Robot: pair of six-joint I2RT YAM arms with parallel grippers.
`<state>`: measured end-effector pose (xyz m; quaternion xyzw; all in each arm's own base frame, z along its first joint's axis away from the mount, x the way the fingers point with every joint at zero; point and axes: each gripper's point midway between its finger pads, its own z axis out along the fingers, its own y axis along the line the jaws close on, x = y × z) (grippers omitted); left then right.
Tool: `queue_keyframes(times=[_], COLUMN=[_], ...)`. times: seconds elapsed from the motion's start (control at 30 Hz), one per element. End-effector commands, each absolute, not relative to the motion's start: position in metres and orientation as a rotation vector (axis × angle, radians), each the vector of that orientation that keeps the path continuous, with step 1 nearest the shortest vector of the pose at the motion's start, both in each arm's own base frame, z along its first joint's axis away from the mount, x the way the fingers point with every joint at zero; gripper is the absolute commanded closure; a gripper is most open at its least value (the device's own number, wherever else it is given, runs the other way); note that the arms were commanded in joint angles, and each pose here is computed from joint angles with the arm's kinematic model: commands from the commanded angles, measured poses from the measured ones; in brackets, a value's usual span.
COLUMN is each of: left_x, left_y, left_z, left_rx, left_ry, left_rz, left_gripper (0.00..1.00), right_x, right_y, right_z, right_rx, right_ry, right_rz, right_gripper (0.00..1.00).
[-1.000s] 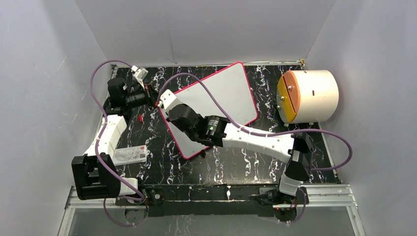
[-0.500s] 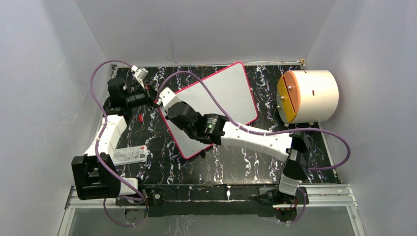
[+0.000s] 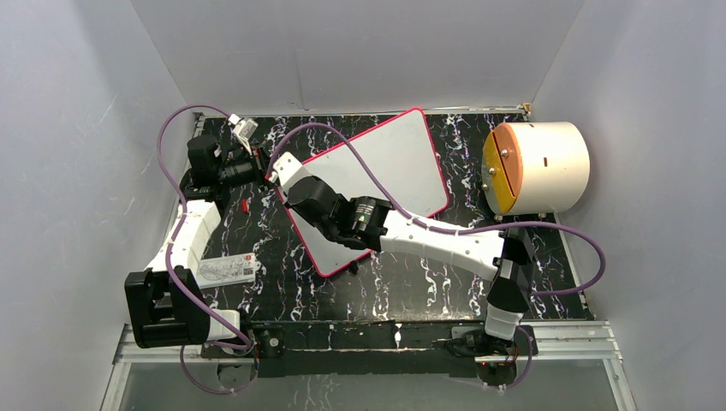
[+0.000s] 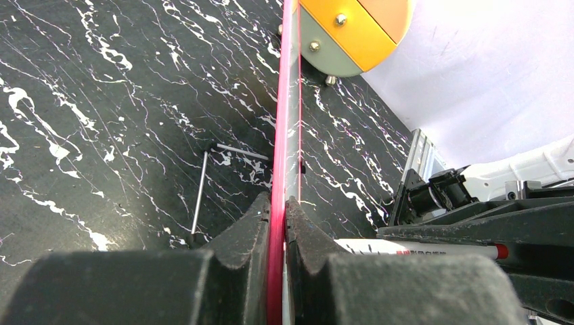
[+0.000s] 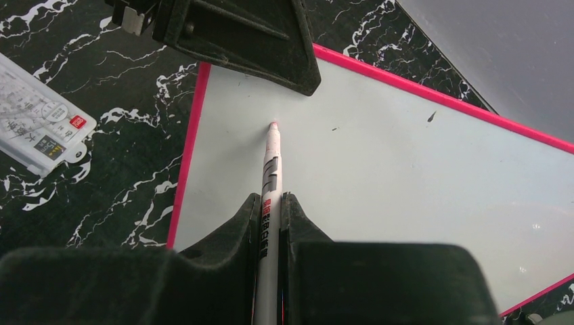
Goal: Write a sentence on the whiteboard
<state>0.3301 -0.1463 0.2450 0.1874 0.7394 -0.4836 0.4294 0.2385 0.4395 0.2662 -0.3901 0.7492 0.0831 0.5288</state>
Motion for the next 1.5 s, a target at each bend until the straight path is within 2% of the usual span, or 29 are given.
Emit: queue_keyframes(times=[0.0, 0.8, 1.17, 1.47], left_x=[0.319, 0.319, 0.319, 0.319], left_y=[-0.153, -0.153, -0.153, -0.153], left_z=[0.223, 0.223, 0.224, 0.223], left_rx=[0.455, 0.454, 0.454, 0.454], left_ry=[1.930, 1.929, 1.929, 1.930], left_rz=[-1.227, -1.222, -1.220, -1.225], left_gripper=[1.00, 1.00, 1.00, 1.00], right_x=[0.244, 0.221, 0.228, 0.238], right_y=[0.441, 0.437, 0.432, 0.434], right_z=[0.280, 0.250, 0.292, 0.296], right_rx=[-0.888, -0.980, -0.862, -0.827], right_ry=[1.788, 1.906, 1.778, 1.747], right_rz=[0.217, 0.274, 0.313, 0.270], right_gripper=[1.00, 1.00, 1.00, 1.00])
